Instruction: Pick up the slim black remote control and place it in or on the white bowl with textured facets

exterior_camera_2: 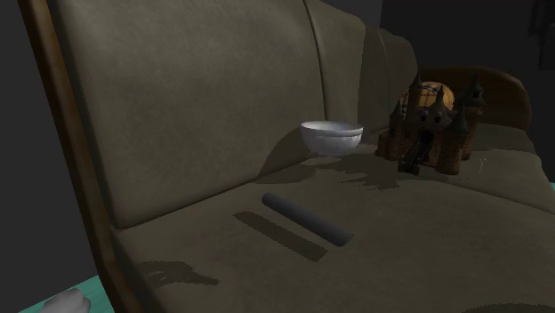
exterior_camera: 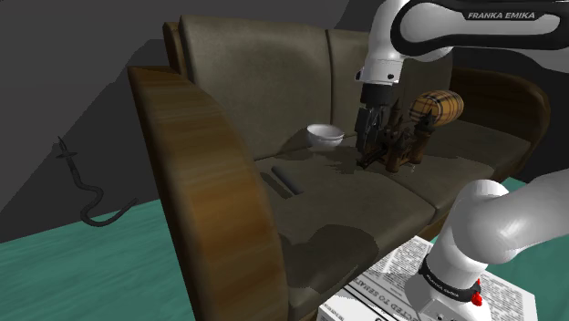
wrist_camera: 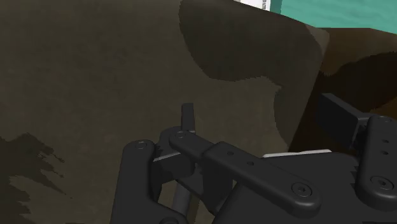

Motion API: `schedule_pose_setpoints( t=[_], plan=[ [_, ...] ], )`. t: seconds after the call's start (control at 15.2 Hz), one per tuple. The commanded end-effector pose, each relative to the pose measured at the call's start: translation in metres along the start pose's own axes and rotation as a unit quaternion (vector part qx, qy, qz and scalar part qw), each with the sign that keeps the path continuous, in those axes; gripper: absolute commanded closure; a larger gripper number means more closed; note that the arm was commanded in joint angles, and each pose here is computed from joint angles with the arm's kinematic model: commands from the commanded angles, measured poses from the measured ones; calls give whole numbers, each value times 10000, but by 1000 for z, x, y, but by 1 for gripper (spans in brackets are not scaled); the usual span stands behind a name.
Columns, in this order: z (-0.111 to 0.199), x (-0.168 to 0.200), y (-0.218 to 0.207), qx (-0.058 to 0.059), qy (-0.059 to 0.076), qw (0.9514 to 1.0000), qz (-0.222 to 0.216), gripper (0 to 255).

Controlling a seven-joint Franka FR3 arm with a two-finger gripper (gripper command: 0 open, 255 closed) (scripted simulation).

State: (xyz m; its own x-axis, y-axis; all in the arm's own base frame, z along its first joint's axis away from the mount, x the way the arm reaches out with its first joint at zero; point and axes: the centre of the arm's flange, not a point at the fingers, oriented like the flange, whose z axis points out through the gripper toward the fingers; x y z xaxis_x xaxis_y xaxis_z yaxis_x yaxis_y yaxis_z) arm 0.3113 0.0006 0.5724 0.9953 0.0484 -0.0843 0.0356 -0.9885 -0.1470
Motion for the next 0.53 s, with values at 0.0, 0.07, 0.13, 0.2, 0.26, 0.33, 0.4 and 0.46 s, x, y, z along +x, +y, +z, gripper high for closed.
schedule_pose_setpoints(
  t=[0.0,0.07,0.13,0.2,0.26,0.33,0.4,0.46],
  plan=[
    [0,0,0,0,0,10000,0,0],
    [8,9,1,-9,34,10000,42,0],
    [16,19,2,-17,68,9999,84,0],
    [24,28,3,-26,102,9999,126,0],
    [32,38,4,-35,135,9998,168,0],
    [39,47,5,-43,169,9996,210,0],
    [47,57,7,-52,203,9995,251,0],
    [55,67,8,-61,237,9993,293,0]
  ],
)
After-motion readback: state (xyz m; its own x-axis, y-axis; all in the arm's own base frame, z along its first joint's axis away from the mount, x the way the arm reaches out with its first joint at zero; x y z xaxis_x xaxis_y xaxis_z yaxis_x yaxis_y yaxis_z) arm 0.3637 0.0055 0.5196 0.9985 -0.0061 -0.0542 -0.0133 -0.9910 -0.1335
